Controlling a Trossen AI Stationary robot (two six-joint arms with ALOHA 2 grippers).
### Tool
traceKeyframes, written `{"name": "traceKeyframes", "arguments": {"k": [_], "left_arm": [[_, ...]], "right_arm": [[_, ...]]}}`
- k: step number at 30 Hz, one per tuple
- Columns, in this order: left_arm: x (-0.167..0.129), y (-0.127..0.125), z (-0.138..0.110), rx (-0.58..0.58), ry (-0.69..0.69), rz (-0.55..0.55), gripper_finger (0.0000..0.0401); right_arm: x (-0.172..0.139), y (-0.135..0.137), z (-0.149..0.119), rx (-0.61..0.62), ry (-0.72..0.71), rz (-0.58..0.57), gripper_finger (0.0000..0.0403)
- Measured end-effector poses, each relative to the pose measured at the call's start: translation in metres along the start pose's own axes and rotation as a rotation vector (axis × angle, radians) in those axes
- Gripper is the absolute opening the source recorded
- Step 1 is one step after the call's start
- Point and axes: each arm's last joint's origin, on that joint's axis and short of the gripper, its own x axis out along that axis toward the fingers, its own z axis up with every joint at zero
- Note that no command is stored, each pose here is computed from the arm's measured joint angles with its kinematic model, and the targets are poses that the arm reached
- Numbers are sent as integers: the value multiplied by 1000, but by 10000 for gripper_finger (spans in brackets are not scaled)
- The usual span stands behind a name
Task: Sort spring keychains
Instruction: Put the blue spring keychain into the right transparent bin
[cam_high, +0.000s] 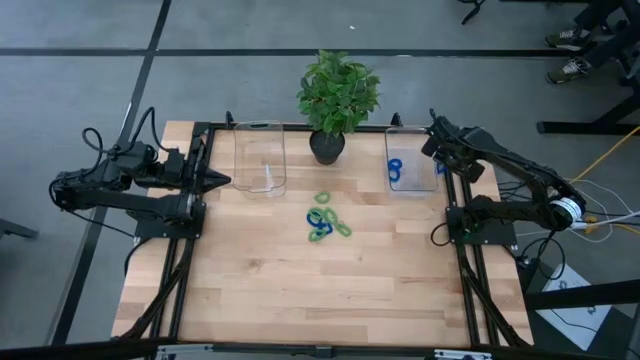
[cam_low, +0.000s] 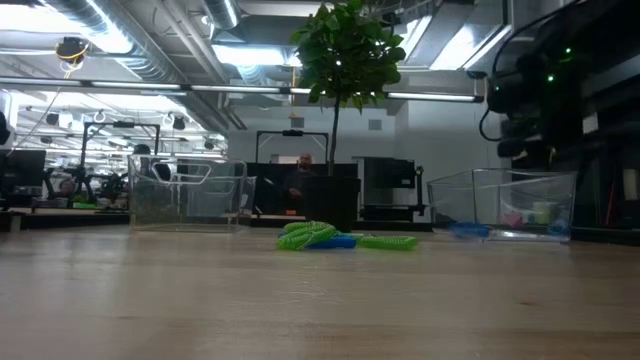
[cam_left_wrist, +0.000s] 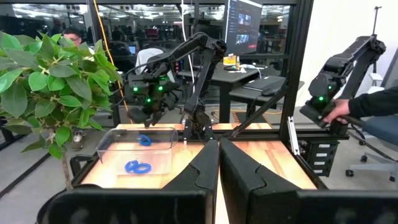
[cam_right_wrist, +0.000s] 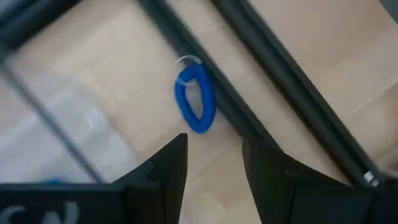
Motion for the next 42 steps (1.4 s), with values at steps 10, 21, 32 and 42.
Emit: {"name": "traceKeyframes", "arguments": {"k": [10, 21, 32, 42], "left_arm": [[0, 0, 0, 0, 0, 0, 8], [0, 0, 0, 0, 0, 0, 10], [0, 0, 0, 0, 0, 0, 12], [0, 0, 0, 0, 0, 0, 12]], "right_arm": [[16, -2, 1, 364, 34, 34, 152], [29, -1, 8, 556, 114, 114, 152], [33, -14, 13, 581, 109, 10, 152], [35, -14, 17, 527, 101, 19, 152]]}}
